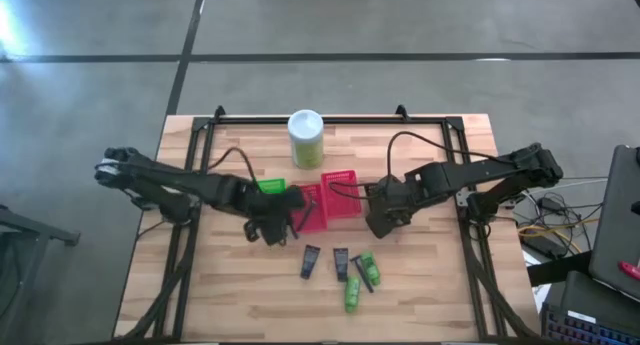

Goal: Pick & Place Travel size toiletries
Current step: Put the blue razor into the left orange bin

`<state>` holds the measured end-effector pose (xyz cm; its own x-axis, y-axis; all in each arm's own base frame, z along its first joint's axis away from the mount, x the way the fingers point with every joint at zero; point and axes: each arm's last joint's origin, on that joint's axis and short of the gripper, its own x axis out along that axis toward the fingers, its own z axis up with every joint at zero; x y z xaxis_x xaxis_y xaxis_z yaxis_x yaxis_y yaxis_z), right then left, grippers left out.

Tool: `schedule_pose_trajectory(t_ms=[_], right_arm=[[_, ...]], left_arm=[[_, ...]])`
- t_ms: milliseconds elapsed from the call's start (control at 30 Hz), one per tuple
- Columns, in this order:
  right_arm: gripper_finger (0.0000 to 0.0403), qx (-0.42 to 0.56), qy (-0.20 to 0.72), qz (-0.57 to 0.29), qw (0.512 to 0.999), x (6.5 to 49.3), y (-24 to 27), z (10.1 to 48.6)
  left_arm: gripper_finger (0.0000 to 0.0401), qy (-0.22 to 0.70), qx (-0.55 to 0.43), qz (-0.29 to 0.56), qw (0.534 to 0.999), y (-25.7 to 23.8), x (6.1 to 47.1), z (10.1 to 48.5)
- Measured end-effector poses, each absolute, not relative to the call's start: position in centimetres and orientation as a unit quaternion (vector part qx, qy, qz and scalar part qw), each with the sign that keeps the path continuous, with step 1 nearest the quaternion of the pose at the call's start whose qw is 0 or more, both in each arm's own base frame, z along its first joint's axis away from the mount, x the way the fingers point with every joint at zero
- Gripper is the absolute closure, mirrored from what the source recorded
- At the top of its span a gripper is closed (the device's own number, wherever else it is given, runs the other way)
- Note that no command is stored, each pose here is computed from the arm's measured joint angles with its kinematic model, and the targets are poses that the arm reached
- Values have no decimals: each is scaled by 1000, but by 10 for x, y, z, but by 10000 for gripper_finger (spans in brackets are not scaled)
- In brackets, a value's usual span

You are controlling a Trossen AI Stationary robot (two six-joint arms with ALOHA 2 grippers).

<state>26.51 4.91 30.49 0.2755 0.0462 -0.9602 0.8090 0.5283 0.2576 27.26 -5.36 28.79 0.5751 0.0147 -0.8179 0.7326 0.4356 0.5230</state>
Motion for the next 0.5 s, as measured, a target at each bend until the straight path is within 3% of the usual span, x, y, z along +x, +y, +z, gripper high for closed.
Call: schedule_pose_trajectory(t_ms=[300,500], right_arm=[[125,409,486,-293,714,250,44,323],[116,420,466,-294,721,240,42,332]], left_arm=[[358,364,478,-238,763,-26,295,267],[358,390,503,-250,729,-8,310,238]])
